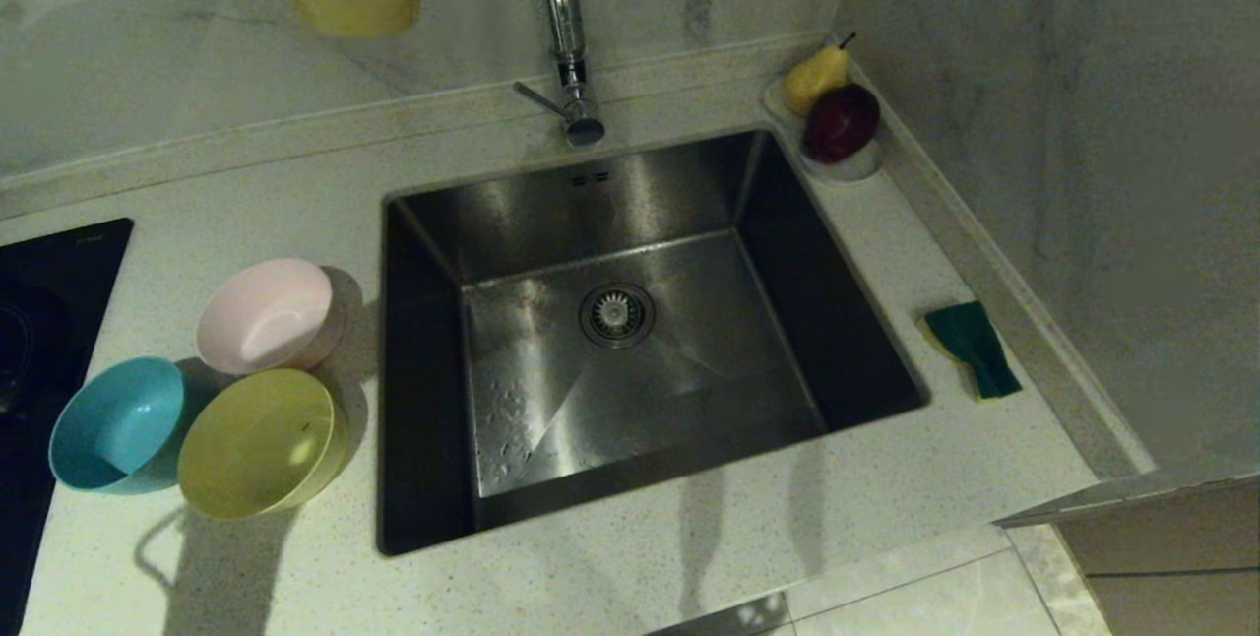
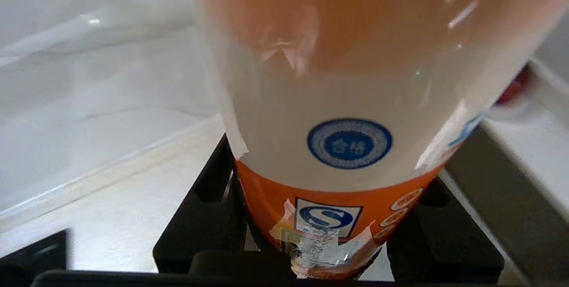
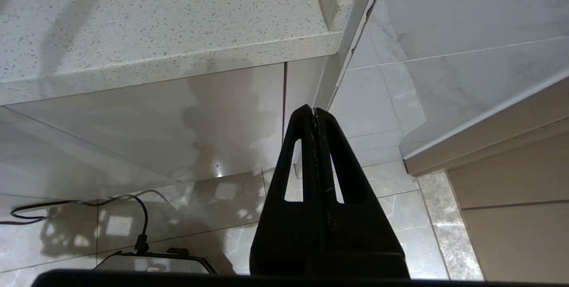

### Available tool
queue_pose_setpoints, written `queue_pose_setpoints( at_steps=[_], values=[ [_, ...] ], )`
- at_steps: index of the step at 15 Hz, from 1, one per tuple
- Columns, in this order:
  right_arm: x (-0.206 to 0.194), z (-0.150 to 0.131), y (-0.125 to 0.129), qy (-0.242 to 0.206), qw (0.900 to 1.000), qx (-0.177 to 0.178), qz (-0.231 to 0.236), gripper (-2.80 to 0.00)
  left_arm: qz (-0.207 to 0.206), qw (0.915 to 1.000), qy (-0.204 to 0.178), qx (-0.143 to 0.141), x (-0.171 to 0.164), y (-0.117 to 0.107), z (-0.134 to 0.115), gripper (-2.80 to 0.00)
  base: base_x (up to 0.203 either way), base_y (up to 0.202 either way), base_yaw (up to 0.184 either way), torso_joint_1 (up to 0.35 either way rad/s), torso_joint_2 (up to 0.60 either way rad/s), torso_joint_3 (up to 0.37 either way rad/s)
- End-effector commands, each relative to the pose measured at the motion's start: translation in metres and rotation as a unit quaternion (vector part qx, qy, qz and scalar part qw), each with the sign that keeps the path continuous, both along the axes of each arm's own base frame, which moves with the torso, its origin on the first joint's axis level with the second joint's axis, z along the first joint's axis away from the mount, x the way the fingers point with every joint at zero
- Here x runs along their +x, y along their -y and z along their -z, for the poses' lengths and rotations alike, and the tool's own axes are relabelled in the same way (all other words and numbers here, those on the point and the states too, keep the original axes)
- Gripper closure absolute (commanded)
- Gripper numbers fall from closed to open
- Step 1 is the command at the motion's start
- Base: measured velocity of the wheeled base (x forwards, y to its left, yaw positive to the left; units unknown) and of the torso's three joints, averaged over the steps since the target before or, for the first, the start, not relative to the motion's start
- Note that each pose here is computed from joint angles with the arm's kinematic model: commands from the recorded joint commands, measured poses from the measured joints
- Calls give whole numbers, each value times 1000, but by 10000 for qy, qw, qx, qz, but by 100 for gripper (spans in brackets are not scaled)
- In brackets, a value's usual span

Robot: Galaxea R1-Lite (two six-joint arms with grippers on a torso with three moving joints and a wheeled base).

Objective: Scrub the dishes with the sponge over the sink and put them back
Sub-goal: Squeeze it onto the sponge

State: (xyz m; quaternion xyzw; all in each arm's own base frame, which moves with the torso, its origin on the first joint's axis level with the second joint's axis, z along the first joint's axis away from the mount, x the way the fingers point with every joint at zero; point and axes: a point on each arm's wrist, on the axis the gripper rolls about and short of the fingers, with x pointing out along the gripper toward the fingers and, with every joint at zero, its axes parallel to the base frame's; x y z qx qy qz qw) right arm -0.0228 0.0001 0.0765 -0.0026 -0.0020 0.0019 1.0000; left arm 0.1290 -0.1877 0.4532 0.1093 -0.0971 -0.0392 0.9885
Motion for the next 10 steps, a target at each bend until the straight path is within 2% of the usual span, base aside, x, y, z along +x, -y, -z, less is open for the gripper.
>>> queue_pose_setpoints(
  at_steps=[1,4,10],
  values=[
    [0,0,0,-4,10000,2,-11,0,352,9988,-161,308,-10,35,14,0,0,0,0,0,0,0],
    [0,0,0,3,10000,-4,-4,0,660,9944,-293,772,-24,74,32,0,0,0,0,0,0,0],
    [0,0,0,-5,10000,-5,-19,0,1103,9810,-461,1525,-39,135,74,0,0,0,0,0,0,0]
  ],
)
